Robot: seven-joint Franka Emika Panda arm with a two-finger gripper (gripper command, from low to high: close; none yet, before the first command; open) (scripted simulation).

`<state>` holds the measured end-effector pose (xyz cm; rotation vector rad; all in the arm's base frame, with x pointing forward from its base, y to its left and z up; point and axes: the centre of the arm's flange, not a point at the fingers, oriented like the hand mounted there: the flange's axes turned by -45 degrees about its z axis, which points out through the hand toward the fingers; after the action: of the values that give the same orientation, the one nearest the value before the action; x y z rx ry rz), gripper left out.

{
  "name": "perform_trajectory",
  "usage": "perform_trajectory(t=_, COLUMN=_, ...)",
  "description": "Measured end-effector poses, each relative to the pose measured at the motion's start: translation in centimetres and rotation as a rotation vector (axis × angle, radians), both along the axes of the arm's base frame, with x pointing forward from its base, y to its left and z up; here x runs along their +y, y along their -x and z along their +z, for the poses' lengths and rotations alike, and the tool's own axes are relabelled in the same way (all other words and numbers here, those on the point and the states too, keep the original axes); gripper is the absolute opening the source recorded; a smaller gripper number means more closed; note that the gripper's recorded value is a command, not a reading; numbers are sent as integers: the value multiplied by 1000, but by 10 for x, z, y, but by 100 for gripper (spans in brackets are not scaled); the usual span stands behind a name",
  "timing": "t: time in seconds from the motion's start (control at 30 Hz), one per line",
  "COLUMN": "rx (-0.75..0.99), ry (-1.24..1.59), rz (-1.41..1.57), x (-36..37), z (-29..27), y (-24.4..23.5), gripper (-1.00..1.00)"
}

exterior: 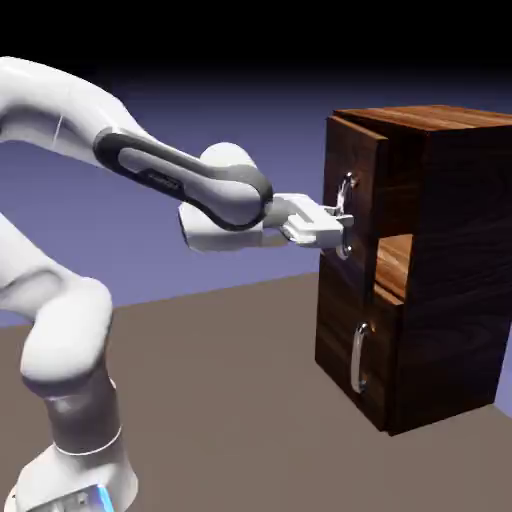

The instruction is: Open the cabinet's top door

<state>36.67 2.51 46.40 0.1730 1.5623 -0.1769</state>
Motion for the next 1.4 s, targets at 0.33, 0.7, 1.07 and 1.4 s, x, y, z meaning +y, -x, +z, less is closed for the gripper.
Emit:
perform_trajectory(t=0.33, rx=0, ry=-2, rz=-167, x=34, z=0, y=27, gripper=-100)
perform_trajectory(t=0.7, rx=0, ry=-2, rz=-297, x=63, z=0, y=45, gripper=-100)
perform_trajectory(t=1.07, rx=0, ry=0, rz=-427, x=94, z=-1, y=58, gripper=-100)
perform_trajectory(t=1.4, rx=0, ry=-2, rz=-647, x=150, z=-1, y=71, gripper=-100)
